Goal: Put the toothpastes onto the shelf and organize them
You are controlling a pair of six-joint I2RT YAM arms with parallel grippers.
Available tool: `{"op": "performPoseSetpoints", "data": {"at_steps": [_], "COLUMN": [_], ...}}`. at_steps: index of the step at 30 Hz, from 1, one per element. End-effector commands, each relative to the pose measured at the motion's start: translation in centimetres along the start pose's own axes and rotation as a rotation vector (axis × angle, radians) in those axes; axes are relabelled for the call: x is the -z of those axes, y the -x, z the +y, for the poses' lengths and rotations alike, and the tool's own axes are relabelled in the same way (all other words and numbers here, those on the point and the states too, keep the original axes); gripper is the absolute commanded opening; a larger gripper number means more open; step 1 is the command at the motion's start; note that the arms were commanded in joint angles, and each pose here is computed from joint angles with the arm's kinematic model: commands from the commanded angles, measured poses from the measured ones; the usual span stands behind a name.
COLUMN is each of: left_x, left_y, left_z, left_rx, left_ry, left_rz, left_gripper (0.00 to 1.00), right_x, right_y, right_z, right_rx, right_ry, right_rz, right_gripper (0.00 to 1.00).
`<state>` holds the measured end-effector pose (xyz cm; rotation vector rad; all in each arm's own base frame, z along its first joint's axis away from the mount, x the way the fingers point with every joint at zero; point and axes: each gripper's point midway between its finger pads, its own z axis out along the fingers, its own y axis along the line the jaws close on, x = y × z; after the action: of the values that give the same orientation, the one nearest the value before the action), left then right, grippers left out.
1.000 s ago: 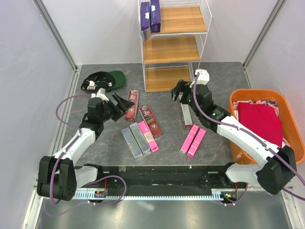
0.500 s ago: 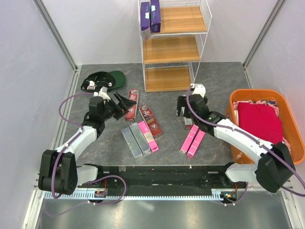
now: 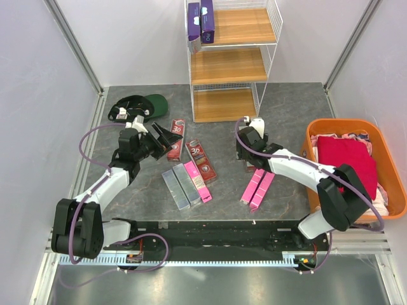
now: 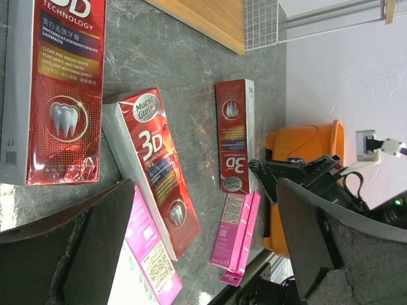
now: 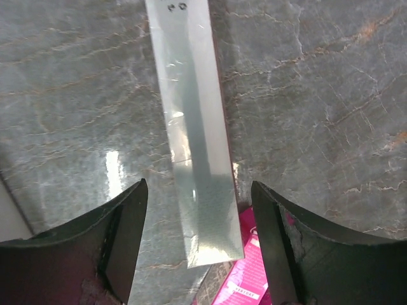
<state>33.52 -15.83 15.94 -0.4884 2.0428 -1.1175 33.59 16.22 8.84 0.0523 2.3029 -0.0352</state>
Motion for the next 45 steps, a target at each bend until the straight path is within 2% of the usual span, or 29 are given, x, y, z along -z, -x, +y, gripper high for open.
{"op": "performPoseSetpoints", "data": {"at_steps": [1,6,8,12,13,16,21,28,38,39,41,45], "left_x": [-0.2,-0.5,-0.5,-0.5,-0.5,-0.5,-0.5,-0.4,0.5,0.6,0.5,0.1], "left_y": [1.4,1.3,1.3,1.3,1.2,1.2,1.2,0.6,-0.3,-0.2,-0.7,-1.7], "left_z": [-2.0,-2.0,-2.0,-2.0,-2.0,-2.1,-2.5,-4.2,-7.9,-8.5,-8.9,-10.3], "left_rx": [-0.018,-0.017,-0.018,-0.018,-0.017,-0.02,-0.024,-0.043,-0.05,-0.047,-0.043,-0.048], "left_ry": [-0.054,-0.056,-0.057,-0.057,-0.059,-0.063,-0.082,-0.188,-0.424,-0.45,-0.47,-0.519], "left_rz": [-0.027,-0.013,-0.01,-0.012,-0.008,-0.008,-0.001,0.042,0.095,0.086,0.096,0.128], "left_gripper": [0.99,0.99,0.99,0.99,0.99,0.99,0.99,1.0,0.99,0.99,0.99,0.99], "right_x": [-0.8,-2.2,-2.8,-3.6,-3.8,-3.8,-2.8,1.2,10.5,12.0,13.7,16.2], "right_y": [0.7,-1.1,-1.8,-3.5,-3.8,-4.2,-3.0,0.8,5.9,5.6,7.2,8.0], "right_z": [-0.8,-0.6,-0.5,0.8,0.9,1.6,2.7,5.7,12.4,13.2,14.5,16.4], "right_rx": [-0.023,0.007,0.009,0.024,0.029,0.026,0.018,0.021,-0.016,-0.032,-0.051,-0.163], "right_ry": [-0.043,-0.03,-0.016,0.068,0.073,0.119,0.204,0.427,0.947,1.031,1.139,1.312], "right_rz": [-0.008,0.055,0.084,0.15,0.161,0.186,0.166,0.088,-0.023,0.017,-0.025,0.058], "right_gripper": [0.74,0.73,0.65,0.6,0.54,0.45,0.42,0.41,0.42,0.42,0.42,0.42]}}
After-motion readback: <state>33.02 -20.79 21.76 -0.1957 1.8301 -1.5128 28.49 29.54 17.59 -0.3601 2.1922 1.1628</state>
